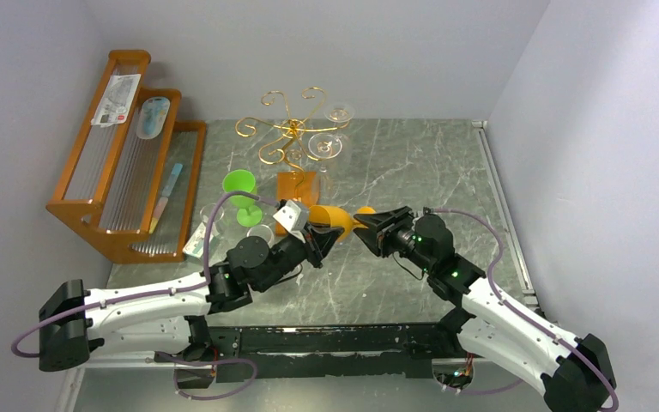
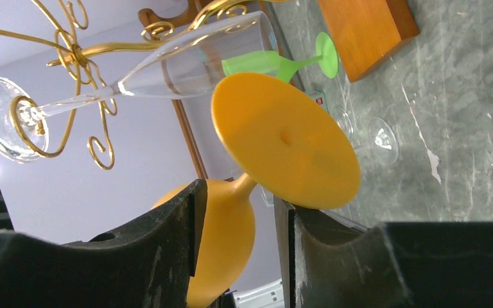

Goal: Place the wine glass upside down on the wine glass rack

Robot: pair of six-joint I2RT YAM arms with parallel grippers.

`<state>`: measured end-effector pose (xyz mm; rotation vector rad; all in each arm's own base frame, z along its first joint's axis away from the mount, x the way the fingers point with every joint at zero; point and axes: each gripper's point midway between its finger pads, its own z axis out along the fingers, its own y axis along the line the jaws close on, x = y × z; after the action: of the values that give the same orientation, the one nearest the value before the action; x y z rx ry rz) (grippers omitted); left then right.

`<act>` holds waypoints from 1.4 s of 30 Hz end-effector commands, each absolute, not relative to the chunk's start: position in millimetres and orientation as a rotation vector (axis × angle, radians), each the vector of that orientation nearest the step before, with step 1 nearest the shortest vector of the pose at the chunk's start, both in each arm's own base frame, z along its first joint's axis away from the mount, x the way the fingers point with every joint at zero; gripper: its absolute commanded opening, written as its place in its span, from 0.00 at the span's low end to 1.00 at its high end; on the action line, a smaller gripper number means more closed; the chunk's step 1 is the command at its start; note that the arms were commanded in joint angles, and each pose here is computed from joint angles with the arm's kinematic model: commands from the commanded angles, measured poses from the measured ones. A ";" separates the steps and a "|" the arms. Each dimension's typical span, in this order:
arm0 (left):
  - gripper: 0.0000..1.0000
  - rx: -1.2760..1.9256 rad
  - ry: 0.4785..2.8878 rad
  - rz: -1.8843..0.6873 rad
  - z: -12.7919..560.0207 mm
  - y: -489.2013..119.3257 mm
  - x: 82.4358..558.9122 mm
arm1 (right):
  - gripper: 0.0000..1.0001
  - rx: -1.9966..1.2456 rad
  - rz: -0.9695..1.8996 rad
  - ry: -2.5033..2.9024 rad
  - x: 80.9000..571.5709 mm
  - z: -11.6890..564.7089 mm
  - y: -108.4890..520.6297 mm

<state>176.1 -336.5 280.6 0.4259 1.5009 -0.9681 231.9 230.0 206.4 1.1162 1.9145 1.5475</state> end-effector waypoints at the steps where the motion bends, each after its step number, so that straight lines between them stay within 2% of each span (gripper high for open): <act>1: 0.05 0.374 1.415 -1.013 300.0 -339.4 173.5 | 0.46 1.220 1.487 1.912 234.6 198.2 226.0; 5: 0.05 0.390 1.407 -1.031 300.1 -344.4 170.0 | 0.42 1.224 1.507 1.911 235.1 197.7 230.3; 11: 0.05 0.441 1.416 -1.057 292.7 -353.4 162.0 | 0.26 1.191 1.551 1.919 238.1 201.7 241.6; 15: 0.05 0.466 1.426 -1.072 286.8 -355.4 156.2 | 0.24 1.186 1.562 1.911 240.2 203.1 243.9; 20: 0.05 0.472 1.428 -1.087 281.6 -352.1 151.7 | 0.29 1.207 1.582 1.898 241.5 202.0 245.2; 24: 0.05 0.480 1.448 -1.074 273.6 -351.4 151.0 | 0.21 1.192 1.611 1.924 241.4 202.8 252.8; 29: 0.05 0.490 1.463 -1.074 266.2 -348.8 148.0 | 0.18 1.185 1.620 1.932 242.6 203.5 256.3; 30: 0.05 0.491 1.463 -1.075 265.4 -348.0 147.3 | 0.14 1.185 1.618 1.926 243.1 203.7 255.5; 31: 0.06 0.492 1.467 -1.075 263.7 -347.2 146.9 | 0.09 1.185 1.615 1.920 243.6 203.6 254.6; 32: 0.14 0.491 1.484 -1.073 260.0 -345.2 146.3 | 0.00 1.181 1.602 1.898 245.4 204.9 251.2; 36: 0.25 0.487 1.544 -1.065 248.2 -341.4 145.1 | 0.00 1.155 1.541 1.855 250.4 207.9 241.6; 42: 0.54 0.447 1.601 -1.090 248.0 -331.3 140.7 | 0.00 1.070 1.416 1.793 258.7 210.4 225.2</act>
<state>149.8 -335.1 245.1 0.4697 1.5629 -1.0322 248.2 237.5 198.0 1.1449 1.8749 1.5082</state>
